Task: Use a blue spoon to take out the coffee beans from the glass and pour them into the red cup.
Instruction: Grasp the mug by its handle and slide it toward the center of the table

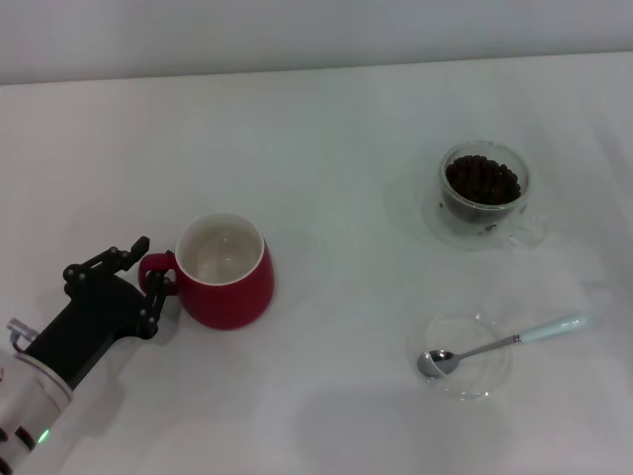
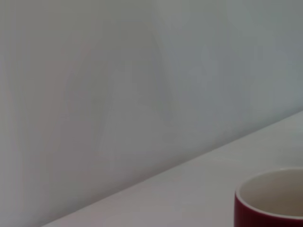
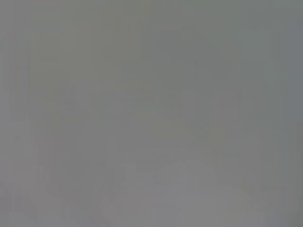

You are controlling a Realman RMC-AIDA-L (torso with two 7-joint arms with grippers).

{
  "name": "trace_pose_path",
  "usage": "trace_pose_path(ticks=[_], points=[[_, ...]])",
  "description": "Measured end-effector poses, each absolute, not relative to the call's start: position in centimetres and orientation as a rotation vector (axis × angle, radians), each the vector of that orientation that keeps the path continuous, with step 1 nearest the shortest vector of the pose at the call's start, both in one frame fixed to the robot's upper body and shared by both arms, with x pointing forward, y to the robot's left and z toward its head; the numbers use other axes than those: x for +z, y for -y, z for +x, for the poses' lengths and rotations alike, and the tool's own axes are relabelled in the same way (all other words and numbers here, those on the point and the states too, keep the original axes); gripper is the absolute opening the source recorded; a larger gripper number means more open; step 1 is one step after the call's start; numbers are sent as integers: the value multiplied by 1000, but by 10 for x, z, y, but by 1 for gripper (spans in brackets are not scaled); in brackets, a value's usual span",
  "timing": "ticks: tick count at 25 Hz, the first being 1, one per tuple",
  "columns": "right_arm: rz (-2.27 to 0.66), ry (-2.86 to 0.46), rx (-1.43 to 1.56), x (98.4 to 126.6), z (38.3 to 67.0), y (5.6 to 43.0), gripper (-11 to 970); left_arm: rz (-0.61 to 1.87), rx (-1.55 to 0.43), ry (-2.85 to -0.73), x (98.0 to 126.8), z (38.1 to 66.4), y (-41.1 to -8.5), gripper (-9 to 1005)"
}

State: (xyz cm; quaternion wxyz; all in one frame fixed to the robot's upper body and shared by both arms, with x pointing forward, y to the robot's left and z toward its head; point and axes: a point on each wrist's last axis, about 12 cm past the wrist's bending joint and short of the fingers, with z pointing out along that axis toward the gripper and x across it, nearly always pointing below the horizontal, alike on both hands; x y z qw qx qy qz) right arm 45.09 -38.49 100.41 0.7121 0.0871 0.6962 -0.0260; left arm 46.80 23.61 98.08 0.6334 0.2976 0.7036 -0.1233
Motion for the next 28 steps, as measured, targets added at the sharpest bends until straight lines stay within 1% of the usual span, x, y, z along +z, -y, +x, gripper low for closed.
trace_pose_path(ticks=[3, 6, 17, 28], points=[[193, -1541, -62, 1005, 452, 386, 820, 688, -285, -1604, 982, 469, -235, 402], [192, -1538, -64, 1006, 453, 386, 819, 699, -288, -1599, 982, 471, -233, 168], [195, -1526, -66, 1007, 454, 387, 813, 767, -312, -1581, 986, 482, -223, 146], [195, -1521, -63, 1008, 455, 387, 807, 898, -347, -1545, 991, 497, -201, 141]])
